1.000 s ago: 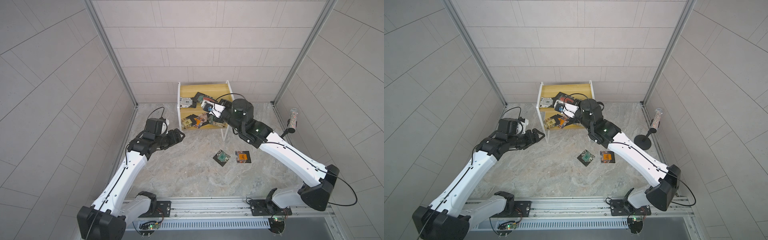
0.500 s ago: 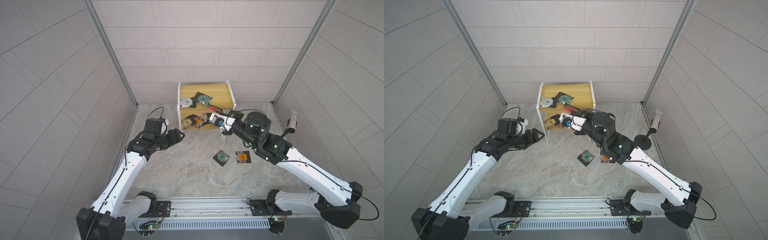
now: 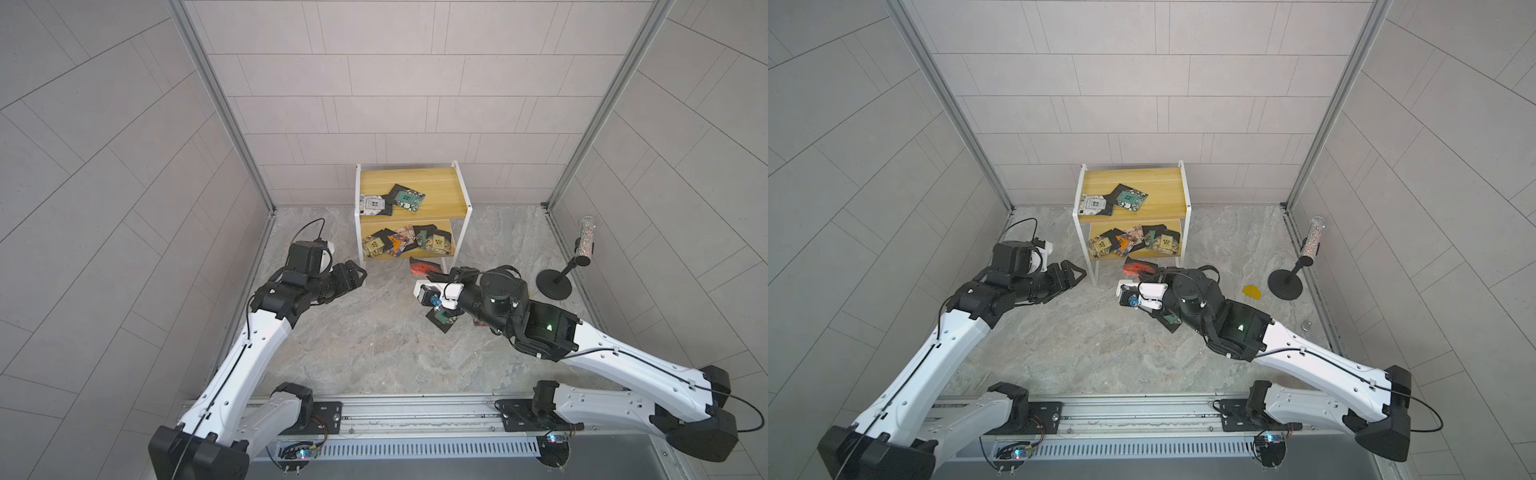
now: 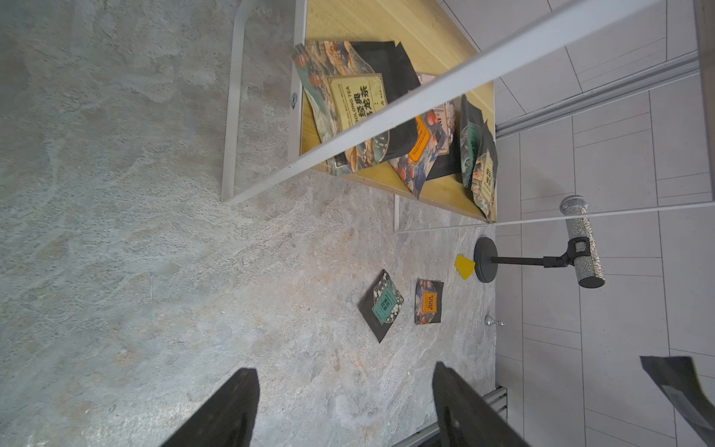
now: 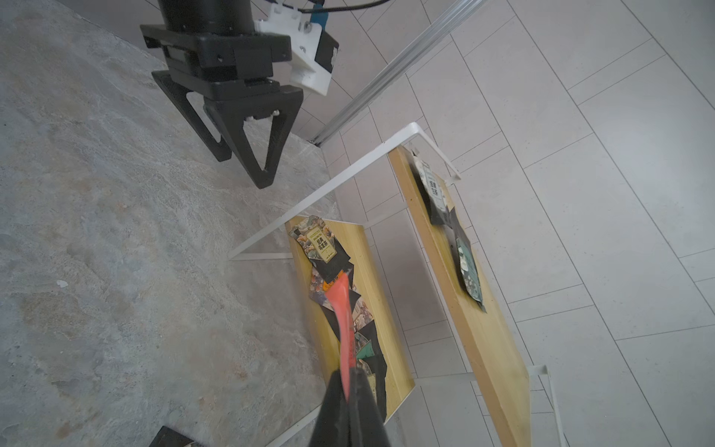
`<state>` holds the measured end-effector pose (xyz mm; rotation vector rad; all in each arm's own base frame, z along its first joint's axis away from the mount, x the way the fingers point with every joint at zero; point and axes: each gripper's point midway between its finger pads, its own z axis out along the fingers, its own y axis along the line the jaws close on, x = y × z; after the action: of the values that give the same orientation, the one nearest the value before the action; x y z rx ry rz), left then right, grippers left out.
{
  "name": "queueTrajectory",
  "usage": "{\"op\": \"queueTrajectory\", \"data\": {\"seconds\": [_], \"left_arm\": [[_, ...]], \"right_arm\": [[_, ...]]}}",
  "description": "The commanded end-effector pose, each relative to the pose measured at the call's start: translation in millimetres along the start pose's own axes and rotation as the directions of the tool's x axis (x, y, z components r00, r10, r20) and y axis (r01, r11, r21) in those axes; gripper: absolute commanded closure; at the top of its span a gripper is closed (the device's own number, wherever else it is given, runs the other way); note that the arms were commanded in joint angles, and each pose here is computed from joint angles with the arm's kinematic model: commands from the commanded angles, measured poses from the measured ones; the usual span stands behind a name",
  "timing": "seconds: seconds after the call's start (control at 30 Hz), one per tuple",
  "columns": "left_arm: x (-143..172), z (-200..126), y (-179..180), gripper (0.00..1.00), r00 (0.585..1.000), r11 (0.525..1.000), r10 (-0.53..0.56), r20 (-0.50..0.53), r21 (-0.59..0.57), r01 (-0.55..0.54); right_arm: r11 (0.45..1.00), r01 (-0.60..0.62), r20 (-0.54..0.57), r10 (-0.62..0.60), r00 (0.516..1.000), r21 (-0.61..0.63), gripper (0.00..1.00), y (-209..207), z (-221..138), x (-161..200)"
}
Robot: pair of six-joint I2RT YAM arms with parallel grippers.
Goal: Remove the tea bags from the shelf
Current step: Place the tea bag at the center of the board.
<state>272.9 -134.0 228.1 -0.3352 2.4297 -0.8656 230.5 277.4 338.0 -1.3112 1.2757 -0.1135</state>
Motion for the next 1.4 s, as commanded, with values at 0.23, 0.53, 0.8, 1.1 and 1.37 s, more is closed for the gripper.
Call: {"op": "queueTrajectory", "data": {"seconds": [0.23, 0.53, 0.8, 1.1, 1.37], "left_arm": [[11.7, 1.5, 22.8, 0.22, 1.000, 0.998, -0.003, -0.002, -0.069, 0.003], [11.1, 10.0, 42.2, 0.20, 0.998, 0.994, -0.069, 0.001, -0.087, 0.069], [11.5, 16.6, 53.4, 0.20, 0.996, 0.991, -0.094, -0.004, -0.101, 0.093], [11.6, 18.9, 59.3, 0.20, 0.993, 0.988, -0.114, -0.007, -0.101, 0.113], [13.0, 16.6, 64.7, 0.20, 0.992, 0.986, -0.126, -0.006, -0.106, 0.125]], "right_arm": [[0.998, -0.050, -0.031, 0.049, 0.998, -0.026, 1.00, 23.4, 5.6, 14.2], [0.992, -0.106, -0.071, 0.101, 0.992, -0.066, 1.00, 65.4, 28.3, 43.0], [0.982, -0.165, -0.081, 0.158, 0.984, -0.092, 1.00, 102.3, 49.5, 64.4], [0.969, -0.204, -0.160, 0.182, 0.970, -0.138, 1.00, 150.2, 88.3, 93.8], [0.960, -0.207, -0.208, 0.167, 0.964, -0.189, 1.00, 180.2, 111.9, 109.2]]}}
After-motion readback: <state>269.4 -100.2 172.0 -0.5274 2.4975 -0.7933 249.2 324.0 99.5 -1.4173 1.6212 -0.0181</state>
